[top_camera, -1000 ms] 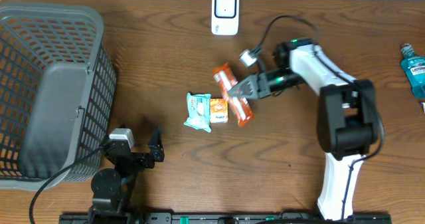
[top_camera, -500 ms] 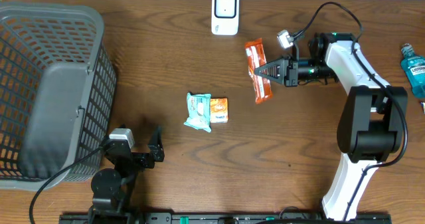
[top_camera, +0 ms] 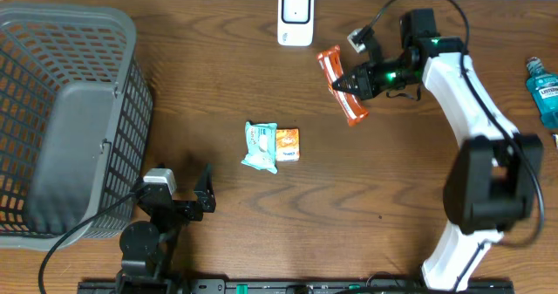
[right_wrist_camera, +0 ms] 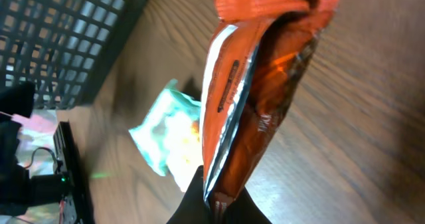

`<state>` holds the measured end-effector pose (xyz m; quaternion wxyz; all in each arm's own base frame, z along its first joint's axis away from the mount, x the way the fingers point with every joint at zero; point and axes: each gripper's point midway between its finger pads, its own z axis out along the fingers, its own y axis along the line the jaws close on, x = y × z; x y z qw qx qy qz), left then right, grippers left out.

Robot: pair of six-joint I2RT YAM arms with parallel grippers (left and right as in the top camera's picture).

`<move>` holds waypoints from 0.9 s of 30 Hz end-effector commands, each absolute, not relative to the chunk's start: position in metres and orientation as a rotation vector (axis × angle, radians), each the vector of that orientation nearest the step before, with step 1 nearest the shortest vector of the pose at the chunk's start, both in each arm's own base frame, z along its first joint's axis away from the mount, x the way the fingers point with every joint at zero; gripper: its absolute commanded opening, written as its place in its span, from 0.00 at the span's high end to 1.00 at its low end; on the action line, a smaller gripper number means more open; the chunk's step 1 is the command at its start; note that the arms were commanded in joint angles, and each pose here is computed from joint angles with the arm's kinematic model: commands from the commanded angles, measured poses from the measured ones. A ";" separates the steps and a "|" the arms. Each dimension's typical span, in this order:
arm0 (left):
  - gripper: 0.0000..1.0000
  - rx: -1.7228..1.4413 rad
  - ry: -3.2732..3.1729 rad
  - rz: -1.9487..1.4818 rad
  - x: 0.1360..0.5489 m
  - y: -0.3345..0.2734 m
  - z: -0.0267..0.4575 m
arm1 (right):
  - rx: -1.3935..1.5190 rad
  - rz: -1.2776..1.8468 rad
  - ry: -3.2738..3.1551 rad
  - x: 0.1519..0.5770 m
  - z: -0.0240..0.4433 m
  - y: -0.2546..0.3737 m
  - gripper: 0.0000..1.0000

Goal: Scan the item barcode
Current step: 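Lift the orange bar and carry it to the white scanner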

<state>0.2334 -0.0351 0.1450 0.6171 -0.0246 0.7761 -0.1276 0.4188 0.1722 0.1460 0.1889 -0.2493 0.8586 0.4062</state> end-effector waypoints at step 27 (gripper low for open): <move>0.02 -0.040 1.816 -0.293 0.233 -0.037 0.132 | -0.894 0.060 1.910 0.517 0.213 0.258 0.99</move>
